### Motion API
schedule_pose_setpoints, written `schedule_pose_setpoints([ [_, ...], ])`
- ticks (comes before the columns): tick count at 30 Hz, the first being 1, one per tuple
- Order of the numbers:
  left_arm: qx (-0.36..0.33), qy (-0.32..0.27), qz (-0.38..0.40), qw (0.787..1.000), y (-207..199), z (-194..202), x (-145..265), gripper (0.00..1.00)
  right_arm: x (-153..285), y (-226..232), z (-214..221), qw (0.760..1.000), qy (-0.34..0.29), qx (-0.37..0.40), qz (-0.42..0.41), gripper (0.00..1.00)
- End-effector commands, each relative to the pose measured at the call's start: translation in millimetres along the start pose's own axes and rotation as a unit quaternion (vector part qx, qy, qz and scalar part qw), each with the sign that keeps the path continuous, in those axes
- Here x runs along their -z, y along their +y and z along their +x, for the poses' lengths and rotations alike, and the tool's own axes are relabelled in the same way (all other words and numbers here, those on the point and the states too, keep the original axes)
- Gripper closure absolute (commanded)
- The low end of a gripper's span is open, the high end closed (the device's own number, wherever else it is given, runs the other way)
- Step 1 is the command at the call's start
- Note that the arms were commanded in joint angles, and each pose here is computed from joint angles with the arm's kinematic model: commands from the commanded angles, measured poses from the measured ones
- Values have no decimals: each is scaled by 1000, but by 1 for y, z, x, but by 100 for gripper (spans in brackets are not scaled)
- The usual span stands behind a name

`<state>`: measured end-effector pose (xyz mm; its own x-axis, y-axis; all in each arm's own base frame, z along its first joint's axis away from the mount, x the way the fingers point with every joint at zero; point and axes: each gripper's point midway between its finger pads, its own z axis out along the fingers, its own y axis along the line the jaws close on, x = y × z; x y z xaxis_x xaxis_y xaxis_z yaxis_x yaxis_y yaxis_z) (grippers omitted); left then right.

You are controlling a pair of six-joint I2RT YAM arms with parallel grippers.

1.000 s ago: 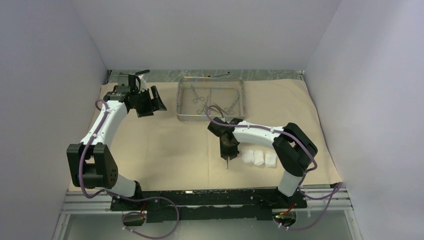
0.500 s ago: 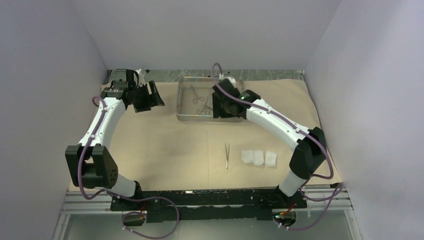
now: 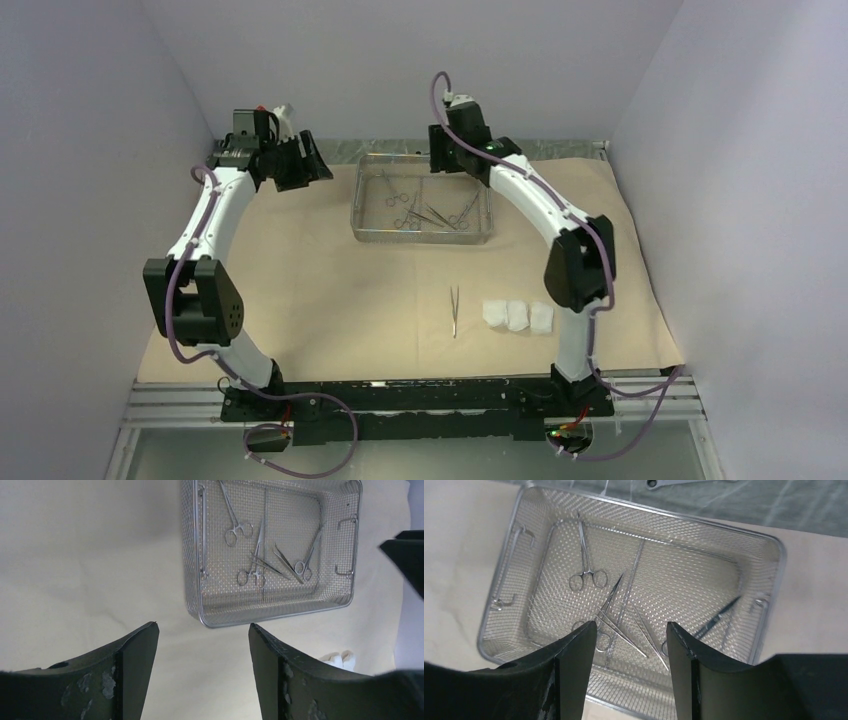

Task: Open and lay out the surgical kit
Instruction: Pick up the medical item from the container.

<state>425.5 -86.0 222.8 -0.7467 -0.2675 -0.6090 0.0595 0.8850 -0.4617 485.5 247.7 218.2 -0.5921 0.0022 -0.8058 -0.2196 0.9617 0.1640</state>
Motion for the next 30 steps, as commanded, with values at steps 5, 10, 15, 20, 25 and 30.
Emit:
schedule_pose_setpoints([
  [5,16,-62,11,998,-4,-34,-18,30,-58,22,19,995,27,75,-56,46],
  [10,11,-68,-22,997,9,-40,-23,30,-70,30,51,986,76,112,-95,46],
  [15,22,-52,-29,998,15,-30,-32,30,-60,33,94,960,134,203,-137,48],
  [20,27,-35,-40,998,21,-19,-33,30,-59,34,121,931,169,267,-183,48],
  [25,14,-32,-54,998,25,-19,-31,30,-77,32,133,920,189,290,-185,53],
  [30,5,-20,-42,999,23,-16,-33,29,-92,28,147,914,201,304,-176,61],
])
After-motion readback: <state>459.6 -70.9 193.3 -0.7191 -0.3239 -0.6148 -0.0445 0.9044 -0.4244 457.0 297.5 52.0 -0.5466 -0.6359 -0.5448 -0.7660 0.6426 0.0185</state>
